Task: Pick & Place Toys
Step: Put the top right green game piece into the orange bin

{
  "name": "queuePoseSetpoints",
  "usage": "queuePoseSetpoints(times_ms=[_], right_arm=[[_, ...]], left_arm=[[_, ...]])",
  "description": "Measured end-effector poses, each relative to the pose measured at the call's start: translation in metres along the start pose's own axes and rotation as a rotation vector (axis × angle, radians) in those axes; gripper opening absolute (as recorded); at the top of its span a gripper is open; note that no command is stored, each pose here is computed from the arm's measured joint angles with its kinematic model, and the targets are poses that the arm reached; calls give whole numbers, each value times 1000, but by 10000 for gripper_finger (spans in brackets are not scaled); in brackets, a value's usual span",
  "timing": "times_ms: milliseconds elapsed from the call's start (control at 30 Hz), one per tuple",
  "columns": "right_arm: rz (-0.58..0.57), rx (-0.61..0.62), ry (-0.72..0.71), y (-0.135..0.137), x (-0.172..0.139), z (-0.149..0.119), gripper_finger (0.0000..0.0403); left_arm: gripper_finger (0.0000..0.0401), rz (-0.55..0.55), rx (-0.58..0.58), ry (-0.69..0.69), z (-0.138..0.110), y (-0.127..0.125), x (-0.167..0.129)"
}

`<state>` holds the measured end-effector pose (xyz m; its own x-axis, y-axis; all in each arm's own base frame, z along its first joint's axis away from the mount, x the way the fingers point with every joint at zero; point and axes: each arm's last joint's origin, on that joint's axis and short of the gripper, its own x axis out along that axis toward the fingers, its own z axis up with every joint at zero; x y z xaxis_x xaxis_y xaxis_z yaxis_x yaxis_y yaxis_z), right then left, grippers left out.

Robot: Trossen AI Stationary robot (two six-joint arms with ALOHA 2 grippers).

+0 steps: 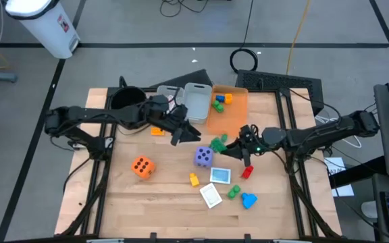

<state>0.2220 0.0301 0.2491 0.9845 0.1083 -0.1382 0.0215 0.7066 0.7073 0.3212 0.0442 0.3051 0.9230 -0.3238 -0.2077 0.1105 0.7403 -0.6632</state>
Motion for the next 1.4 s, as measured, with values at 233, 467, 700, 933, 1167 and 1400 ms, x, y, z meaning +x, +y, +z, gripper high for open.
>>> queuePoseSetpoints(times_ms=[233,467,700,933,1167,1400], right_arm=[[21,3,-21,0,3,2,84],[47,8,-18,1,4,3,84],[74,4,-43,4,4,6,84],[69,-1,-44,3,4,6,84],[67,-3,-43,-1,4,9,84],[95,0,-47,-2,4,13,84]], left_arm=[[214,-38,-9,23,5,7,17],[214,-54,23,3,19,4,27],[214,-44,12,16,19,11,36],[214,-53,14,17,18,11,39],[214,-82,30,12,16,3,42],[214,-66,41,3,15,2,43]])
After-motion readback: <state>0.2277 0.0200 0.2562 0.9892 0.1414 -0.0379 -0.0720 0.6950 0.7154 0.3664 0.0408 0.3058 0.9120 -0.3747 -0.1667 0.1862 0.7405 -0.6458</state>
